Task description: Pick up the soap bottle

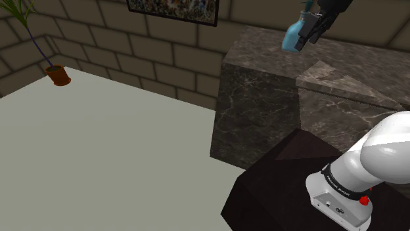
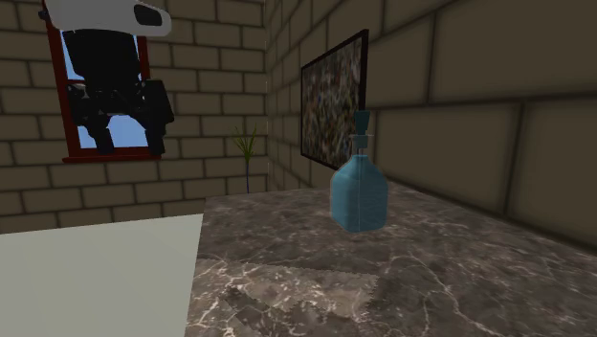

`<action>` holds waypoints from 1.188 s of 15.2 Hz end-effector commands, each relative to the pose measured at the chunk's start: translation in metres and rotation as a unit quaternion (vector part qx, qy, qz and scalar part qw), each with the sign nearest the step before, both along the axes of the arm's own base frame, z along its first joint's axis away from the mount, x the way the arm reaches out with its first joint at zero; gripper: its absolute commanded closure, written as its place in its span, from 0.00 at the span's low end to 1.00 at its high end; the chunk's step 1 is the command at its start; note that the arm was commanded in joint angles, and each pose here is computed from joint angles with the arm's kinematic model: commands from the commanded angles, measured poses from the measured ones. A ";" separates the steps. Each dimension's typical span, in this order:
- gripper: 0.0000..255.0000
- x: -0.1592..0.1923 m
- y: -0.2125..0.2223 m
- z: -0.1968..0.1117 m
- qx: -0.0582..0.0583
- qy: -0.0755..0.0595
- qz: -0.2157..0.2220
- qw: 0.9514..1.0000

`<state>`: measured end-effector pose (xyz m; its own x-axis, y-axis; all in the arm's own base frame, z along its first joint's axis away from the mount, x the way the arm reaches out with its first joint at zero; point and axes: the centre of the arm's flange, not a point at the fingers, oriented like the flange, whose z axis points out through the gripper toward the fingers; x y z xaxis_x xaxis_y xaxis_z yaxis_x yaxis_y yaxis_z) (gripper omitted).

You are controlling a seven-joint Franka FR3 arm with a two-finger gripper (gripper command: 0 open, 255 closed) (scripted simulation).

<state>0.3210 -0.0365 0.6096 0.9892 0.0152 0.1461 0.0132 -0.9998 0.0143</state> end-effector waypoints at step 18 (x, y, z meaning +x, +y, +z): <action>0.00 0.077 -0.200 0.013 -0.029 -0.049 0.081 0.995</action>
<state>0.3908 -0.2243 0.6225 0.9577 0.1714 0.2313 0.1582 -0.9846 0.0748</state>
